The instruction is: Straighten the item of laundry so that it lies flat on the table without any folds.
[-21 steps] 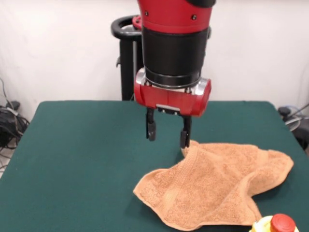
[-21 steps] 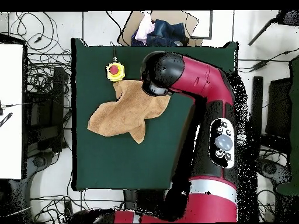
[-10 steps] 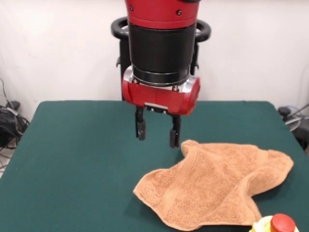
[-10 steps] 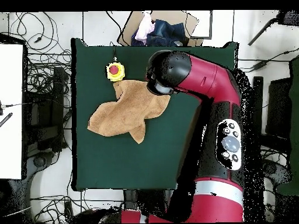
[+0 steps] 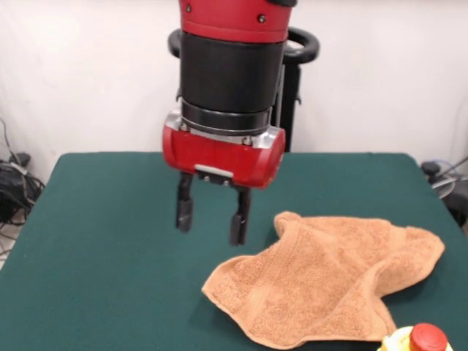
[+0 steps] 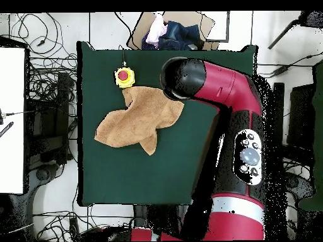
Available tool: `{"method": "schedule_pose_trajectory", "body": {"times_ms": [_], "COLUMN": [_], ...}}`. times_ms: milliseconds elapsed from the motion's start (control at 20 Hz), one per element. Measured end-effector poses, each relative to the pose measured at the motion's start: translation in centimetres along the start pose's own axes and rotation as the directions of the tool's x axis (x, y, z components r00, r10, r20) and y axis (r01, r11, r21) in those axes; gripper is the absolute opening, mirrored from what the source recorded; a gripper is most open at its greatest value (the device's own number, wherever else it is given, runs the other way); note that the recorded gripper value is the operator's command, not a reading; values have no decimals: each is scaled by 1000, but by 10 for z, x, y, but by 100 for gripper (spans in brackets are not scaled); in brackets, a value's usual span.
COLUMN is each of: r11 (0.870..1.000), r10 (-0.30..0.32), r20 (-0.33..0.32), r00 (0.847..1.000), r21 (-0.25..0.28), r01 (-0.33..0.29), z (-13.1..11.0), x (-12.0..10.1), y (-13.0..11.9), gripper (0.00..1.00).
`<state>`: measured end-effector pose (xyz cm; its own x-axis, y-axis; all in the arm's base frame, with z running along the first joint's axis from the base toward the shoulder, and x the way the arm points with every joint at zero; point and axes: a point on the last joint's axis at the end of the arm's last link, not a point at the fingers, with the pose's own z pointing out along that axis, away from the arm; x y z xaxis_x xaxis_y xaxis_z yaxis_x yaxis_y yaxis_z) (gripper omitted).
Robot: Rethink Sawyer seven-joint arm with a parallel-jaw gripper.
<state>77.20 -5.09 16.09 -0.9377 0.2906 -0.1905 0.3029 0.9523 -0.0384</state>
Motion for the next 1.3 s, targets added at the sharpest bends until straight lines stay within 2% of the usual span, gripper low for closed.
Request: {"method": "schedule_pose_trajectory", "body": {"times_ms": [100, 200, 350, 550, 700, 800, 850, 950, 1000, 1100, 1150, 1200, 1300], "r11": [1000, 1000, 1000, 995, 993, 995, 996, 998, 999, 999, 999, 997, 996], "r10": [-12, -11, -14, -62, -81, -66, -54, -14, 11, 45, 54, 76, 84], "r20": [76, 107, 123, 199, 236, 222, 206, 129, 63, -51, -91, -225, -289], "r00": [997, 994, 992, 978, 968, 973, 977, 992, 998, 998, 994, 971, 954], "r21": [15, 19, 29, 83, 99, 88, 80, 55, 39, 17, 12, -5, -11], "r01": [11, 9, 10, 46, 59, 47, 38, 7, -14, -45, -54, -79, -91], "z": [-4, -12, -22, -37, -46, -50, -51, -53, -54, -55, -55, -58, -60], "x": [-9, -15, -18, -26, -29, -29, -28, -21, -15, -4, 0, 14, 22], "y": [-3, -6, -9, -11, -7, -6, -6, -7, -8, -9, -9, -10, -9], "gripper": [100, 100, 100, 100, 100, 100, 100, 100, 100, 100, 100, 100, 100]}}
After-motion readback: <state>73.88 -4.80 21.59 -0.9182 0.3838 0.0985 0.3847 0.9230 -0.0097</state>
